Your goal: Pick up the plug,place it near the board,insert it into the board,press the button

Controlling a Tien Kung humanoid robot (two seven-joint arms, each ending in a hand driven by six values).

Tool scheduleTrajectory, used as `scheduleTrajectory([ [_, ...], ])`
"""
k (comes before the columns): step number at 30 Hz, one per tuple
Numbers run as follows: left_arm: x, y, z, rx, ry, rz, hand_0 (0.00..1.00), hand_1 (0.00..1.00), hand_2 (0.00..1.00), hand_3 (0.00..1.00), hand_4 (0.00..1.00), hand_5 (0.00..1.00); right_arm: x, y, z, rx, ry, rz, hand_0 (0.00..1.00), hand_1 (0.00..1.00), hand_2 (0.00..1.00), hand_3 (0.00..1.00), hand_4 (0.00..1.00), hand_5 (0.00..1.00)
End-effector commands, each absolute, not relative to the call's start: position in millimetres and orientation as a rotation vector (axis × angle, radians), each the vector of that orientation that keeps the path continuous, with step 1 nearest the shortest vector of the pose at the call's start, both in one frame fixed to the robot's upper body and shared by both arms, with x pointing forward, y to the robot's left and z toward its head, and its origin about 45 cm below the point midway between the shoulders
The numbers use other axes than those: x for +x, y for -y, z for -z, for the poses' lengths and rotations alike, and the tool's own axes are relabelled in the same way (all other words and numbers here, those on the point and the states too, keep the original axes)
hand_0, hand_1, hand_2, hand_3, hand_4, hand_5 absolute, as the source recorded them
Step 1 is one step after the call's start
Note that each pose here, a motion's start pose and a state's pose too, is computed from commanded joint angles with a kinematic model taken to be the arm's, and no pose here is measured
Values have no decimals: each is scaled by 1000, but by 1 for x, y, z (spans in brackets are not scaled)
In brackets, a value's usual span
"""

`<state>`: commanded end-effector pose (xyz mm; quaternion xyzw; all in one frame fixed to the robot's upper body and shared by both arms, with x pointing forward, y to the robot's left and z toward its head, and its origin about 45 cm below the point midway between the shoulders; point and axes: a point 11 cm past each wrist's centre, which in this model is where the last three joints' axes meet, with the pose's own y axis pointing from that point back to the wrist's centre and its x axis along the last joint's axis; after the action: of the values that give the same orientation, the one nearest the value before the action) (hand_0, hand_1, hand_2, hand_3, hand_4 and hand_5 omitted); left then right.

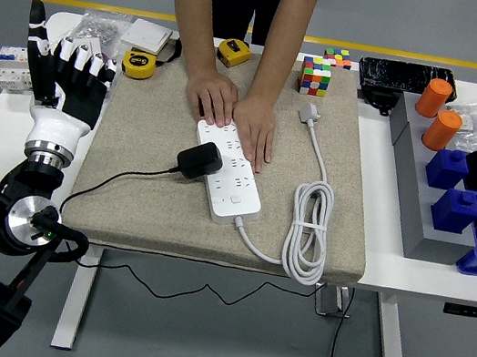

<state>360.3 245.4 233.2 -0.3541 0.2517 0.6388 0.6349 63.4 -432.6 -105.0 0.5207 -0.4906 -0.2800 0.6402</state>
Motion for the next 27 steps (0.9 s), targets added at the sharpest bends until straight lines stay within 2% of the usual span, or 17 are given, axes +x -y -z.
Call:
scheduleTrajectory([
  [1, 360, -246, -233, -809, -573, -1465, 72, 2, 2, 2, 919, 578, 64, 433, 105, 1188, 1119, 638, 821, 724, 701, 637, 941, 609],
  [2, 360, -248, -233, -808, -563, -1484, 130, 13, 82, 63, 921, 552, 64, 432, 105, 1188, 1119, 638, 821, 724, 701, 638, 940, 608],
  [7, 360, -244, -242, -738, -474, -1447, 130, 13, 82, 63, 921, 552, 63, 432, 105, 1187, 1117, 639, 821, 724, 701, 638, 940, 608],
  [8, 361, -241, -245, -728, -457, -1419, 662, 751, 682, 633, 998, 744, 63, 433, 105, 1186, 1117, 639, 822, 724, 702, 639, 941, 609],
  [13, 361, -232, -256, -703, -408, -1335, 662, 751, 682, 633, 998, 744, 65, 433, 105, 1188, 1121, 637, 822, 724, 702, 639, 941, 609],
  [14, 361, -231, -257, -702, -404, -1328, 998, 998, 969, 933, 998, 868, 65, 433, 105, 1188, 1121, 637, 821, 724, 702, 638, 940, 609],
  [19, 362, -235, -256, -722, -412, -1332, 998, 998, 969, 933, 998, 868, 65, 433, 105, 1187, 1122, 638, 821, 724, 702, 638, 940, 609],
  [20, 362, -236, -256, -727, -415, -1334, 998, 998, 998, 998, 998, 942, 65, 433, 105, 1187, 1123, 638, 821, 724, 701, 639, 941, 609],
  [26, 364, -241, -256, -773, -454, -1348, 998, 998, 998, 998, 998, 942, 66, 433, 104, 1187, 1126, 637, 821, 724, 701, 639, 941, 609],
  [27, 364, -243, -256, -801, -482, -1352, 622, 720, 727, 767, 998, 917, 66, 433, 104, 1188, 1126, 636, 822, 724, 701, 638, 940, 609],
])
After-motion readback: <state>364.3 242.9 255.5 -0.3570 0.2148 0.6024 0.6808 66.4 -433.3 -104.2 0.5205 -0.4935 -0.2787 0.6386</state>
